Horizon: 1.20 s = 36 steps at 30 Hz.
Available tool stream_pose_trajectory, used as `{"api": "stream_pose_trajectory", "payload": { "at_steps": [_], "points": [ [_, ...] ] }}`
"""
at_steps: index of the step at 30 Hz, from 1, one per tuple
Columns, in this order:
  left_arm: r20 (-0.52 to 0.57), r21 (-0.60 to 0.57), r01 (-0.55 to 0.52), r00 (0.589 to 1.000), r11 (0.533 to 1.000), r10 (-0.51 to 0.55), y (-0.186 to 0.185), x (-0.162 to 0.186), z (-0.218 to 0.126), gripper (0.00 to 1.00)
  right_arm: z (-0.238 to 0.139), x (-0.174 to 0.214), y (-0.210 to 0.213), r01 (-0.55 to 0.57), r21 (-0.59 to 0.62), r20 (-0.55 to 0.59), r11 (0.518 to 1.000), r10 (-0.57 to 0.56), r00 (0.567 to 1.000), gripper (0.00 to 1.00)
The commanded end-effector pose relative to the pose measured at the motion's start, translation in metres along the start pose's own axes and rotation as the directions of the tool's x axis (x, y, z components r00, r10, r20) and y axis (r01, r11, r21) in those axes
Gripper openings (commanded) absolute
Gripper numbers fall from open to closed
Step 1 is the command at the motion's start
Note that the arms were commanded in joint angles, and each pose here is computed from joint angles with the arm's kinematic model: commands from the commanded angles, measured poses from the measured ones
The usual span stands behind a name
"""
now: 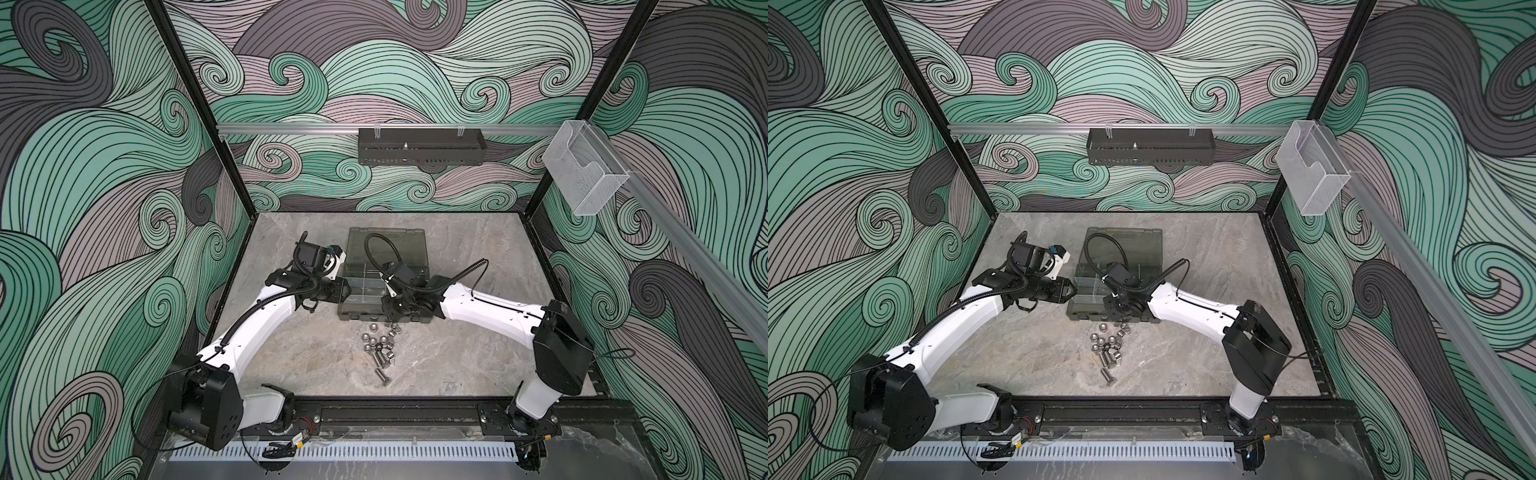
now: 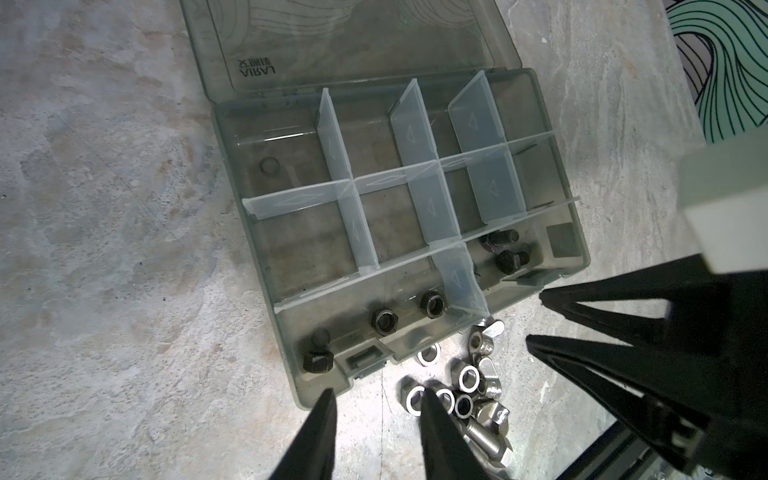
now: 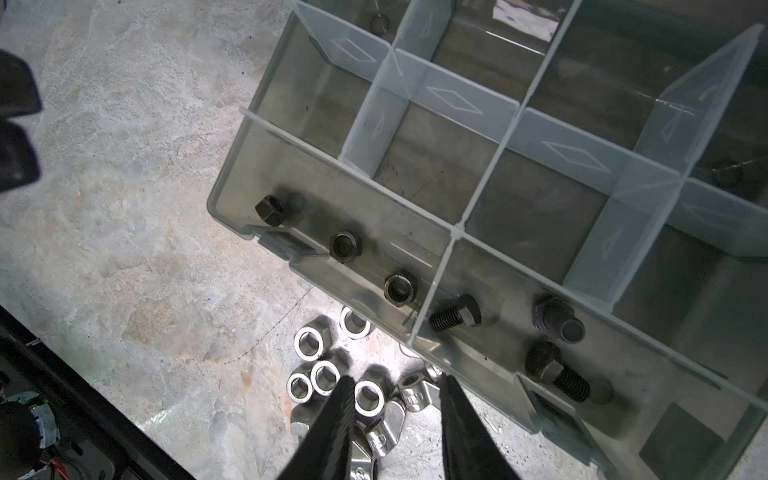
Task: Sort the screws and nuts into containers
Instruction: 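Withdraw the right gripper to rest while the left gripper lowers to the pile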
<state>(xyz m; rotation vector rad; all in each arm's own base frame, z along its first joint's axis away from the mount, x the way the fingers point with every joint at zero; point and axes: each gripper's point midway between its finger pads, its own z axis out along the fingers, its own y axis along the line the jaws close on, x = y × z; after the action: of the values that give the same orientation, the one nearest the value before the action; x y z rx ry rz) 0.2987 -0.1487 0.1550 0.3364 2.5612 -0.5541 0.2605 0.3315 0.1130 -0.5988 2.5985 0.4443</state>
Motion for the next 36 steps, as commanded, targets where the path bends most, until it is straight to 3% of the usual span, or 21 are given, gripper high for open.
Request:
{"api": "stream_pose_trajectory", "payload": {
  "at_steps": [1, 11, 20, 36],
  "points": [
    [-0.033, 0.057, -0.01, 0.999, 0.998, 0.012, -0.009, 0.007, 0.007, 0.38, -0.019, 0.003, -0.007, -0.035, 0.014, 0.046, 0.999, 0.034, 0.998, 0.36],
    [-0.144, 0.066, -0.092, 0.984, 0.994, 0.101, -0.046, 0.044, 0.024, 0.38, -0.062, 0.046, -0.053, -0.136, 0.086, 0.136, 0.987, 0.123, 0.983, 0.38],
    [-0.284, 0.099, -0.152, 0.943, 0.983, 0.175, -0.082, 0.095, 0.051, 0.37, -0.077, 0.089, -0.089, -0.225, 0.112, 0.178, 0.968, 0.203, 0.963, 0.39],
    [-0.426, 0.067, -0.279, 0.86, 0.958, 0.28, -0.094, 0.126, 0.081, 0.37, -0.087, 0.13, -0.117, -0.305, 0.109, 0.218, 0.946, 0.277, 0.936, 0.4]
  ]
}}
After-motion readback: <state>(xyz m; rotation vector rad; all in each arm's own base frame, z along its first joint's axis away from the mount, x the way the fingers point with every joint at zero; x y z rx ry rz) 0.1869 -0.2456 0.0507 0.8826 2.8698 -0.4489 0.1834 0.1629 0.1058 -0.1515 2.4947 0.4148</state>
